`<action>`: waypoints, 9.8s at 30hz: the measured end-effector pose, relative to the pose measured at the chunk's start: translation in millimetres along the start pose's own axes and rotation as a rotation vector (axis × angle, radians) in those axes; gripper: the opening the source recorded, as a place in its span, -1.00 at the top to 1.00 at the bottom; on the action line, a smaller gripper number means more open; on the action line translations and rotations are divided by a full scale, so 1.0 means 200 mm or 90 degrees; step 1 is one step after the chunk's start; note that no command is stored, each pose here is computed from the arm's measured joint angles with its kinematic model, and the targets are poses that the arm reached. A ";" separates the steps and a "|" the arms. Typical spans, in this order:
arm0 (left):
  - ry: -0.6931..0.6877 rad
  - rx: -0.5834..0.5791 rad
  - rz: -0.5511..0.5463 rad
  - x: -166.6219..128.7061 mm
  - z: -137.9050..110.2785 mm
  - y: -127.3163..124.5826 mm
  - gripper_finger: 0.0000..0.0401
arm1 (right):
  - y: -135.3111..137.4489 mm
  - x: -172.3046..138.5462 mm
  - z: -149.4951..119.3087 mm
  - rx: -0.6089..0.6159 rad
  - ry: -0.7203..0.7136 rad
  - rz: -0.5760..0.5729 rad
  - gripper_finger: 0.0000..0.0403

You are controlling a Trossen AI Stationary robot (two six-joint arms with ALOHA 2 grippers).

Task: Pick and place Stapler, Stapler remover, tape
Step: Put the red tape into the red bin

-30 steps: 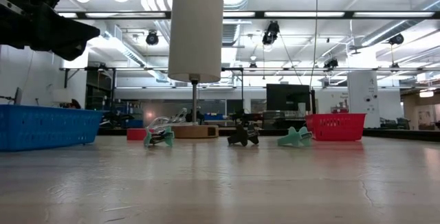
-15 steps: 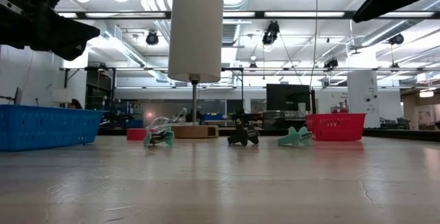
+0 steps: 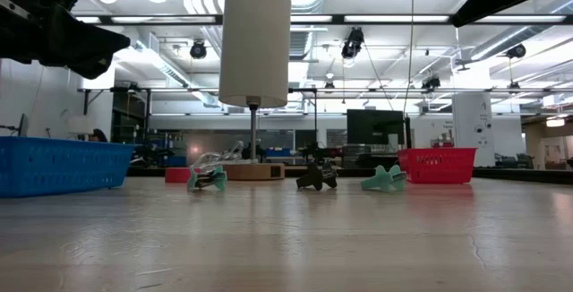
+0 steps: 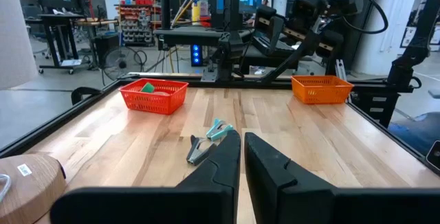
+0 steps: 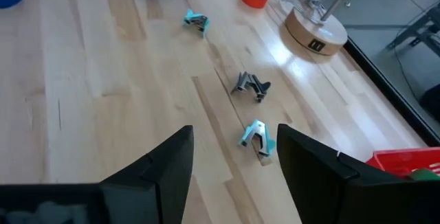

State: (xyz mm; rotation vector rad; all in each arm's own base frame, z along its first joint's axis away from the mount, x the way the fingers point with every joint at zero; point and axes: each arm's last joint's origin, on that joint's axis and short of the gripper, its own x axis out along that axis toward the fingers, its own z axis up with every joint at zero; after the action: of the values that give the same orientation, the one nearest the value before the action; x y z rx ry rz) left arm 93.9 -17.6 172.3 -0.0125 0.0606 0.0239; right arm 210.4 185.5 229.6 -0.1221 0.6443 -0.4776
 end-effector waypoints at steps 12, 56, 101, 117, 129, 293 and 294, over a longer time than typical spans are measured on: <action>0.000 0.000 0.000 0.00 0.00 0.00 0.87 | -0.05 0.10 0.05 -0.099 0.017 -0.041 0.00; 0.000 0.000 0.000 0.00 0.00 0.00 0.87 | -0.51 0.68 0.08 -0.040 0.325 -0.046 0.90; 0.000 0.000 0.000 0.00 0.00 0.00 0.87 | -0.93 0.12 -0.16 0.075 -0.296 0.183 0.96; -0.041 -0.007 0.030 0.00 0.03 0.01 0.87 | -0.92 0.13 -0.22 0.069 -0.283 0.257 0.96; -0.090 -0.138 0.019 0.00 0.07 0.01 0.87 | -0.91 0.09 -0.22 0.042 -0.316 0.378 0.96; 0.439 -0.164 0.451 0.47 0.18 0.40 0.15 | -0.95 0.10 -0.51 0.098 -0.355 0.393 0.96; 0.453 -0.163 0.452 0.48 0.16 0.41 0.15 | -0.95 0.10 -0.51 0.098 -0.355 0.393 0.96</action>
State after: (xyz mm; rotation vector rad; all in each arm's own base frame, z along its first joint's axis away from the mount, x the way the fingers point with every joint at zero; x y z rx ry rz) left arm 190.5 68.1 198.2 -0.2564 0.7717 0.7395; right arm 88.4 12.0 186.5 0.0906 0.0754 0.1128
